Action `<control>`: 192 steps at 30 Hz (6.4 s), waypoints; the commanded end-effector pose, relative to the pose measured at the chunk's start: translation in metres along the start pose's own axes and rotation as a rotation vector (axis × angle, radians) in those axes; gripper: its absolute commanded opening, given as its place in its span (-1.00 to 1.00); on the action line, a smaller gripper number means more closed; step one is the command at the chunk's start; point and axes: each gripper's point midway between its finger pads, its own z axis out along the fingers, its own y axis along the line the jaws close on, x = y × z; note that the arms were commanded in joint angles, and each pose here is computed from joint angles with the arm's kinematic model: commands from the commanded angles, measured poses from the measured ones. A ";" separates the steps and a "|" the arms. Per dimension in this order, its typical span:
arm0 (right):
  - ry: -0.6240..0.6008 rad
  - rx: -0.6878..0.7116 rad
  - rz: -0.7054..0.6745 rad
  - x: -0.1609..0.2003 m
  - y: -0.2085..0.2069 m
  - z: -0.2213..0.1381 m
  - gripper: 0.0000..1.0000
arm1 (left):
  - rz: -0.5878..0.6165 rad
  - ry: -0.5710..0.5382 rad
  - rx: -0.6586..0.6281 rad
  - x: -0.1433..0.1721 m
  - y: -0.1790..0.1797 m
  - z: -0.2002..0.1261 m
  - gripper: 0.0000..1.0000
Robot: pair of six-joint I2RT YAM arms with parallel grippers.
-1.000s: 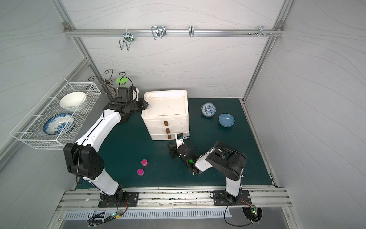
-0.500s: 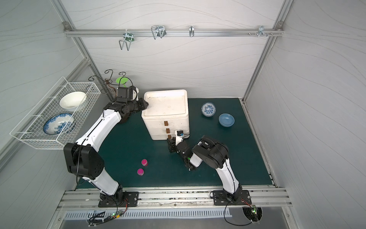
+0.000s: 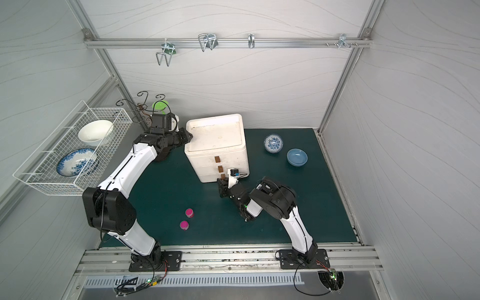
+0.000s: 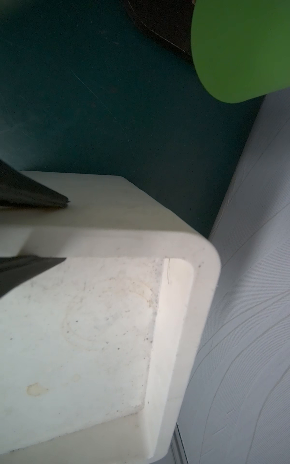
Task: Put the paint cans in the drawer according to color
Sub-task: Open the drawer in the storage box, then pick up the paint can at the center of the board, then place the paint can in the drawer.
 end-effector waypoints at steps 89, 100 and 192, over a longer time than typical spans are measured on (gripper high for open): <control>0.620 -0.340 -0.541 0.019 0.196 -0.131 0.48 | 0.036 -0.350 0.063 0.183 0.061 -0.254 0.99; 0.772 -0.385 -0.574 0.072 0.223 -0.077 0.27 | 0.020 -0.436 0.082 0.192 0.067 -0.273 0.99; 0.538 0.001 -0.817 -0.063 0.156 -0.167 0.98 | -0.243 0.067 -0.068 0.229 0.078 -0.198 0.60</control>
